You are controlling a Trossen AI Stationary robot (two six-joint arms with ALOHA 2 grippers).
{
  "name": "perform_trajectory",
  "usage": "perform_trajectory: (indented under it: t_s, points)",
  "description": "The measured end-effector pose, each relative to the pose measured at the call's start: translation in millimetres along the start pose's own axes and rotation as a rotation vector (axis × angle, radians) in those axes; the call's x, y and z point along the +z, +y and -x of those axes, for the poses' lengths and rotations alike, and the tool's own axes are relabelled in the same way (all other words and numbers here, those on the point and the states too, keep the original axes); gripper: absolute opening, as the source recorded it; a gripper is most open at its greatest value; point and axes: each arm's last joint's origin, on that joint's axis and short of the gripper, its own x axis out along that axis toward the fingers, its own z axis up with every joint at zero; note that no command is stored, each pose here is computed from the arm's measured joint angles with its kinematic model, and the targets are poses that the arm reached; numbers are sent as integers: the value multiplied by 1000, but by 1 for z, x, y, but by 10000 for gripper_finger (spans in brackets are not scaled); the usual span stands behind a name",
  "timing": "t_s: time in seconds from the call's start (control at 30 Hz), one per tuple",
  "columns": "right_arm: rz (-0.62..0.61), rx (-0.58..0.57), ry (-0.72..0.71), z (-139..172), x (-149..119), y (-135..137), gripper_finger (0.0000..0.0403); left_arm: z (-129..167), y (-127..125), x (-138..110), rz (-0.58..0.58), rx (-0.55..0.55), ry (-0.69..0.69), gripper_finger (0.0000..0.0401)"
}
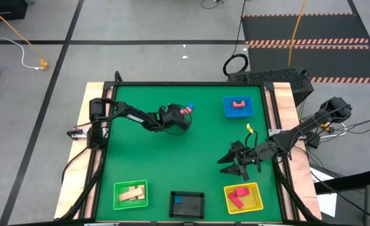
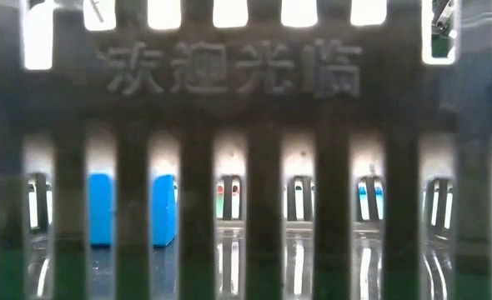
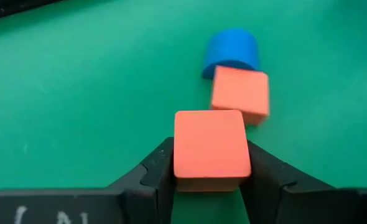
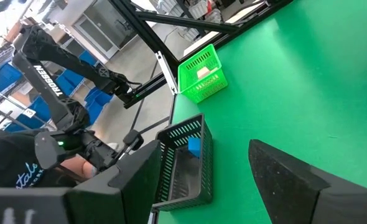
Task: Sort & place blocks by color
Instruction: Put the orange block into the blue bin
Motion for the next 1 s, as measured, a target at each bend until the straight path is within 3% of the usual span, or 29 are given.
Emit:
perform_trajectory:
  t_s: [0.3, 0.6, 0.67, 1.0]
  points:
    - [0, 0, 0, 0, 0, 0, 235, 51, -28, 13, -100, -133, -45, 134]
    - [0, 0, 0, 0, 0, 0, 235, 113, -84, -2, -636, -469, -256, 134]
    - [0, -1, 1, 0, 0, 0, 235, 124, -94, -8, -709, -510, -303, 134]
    - [-4, 33, -57, 0, 5, 4, 235, 156, -115, -12, -732, -622, -505, 134]
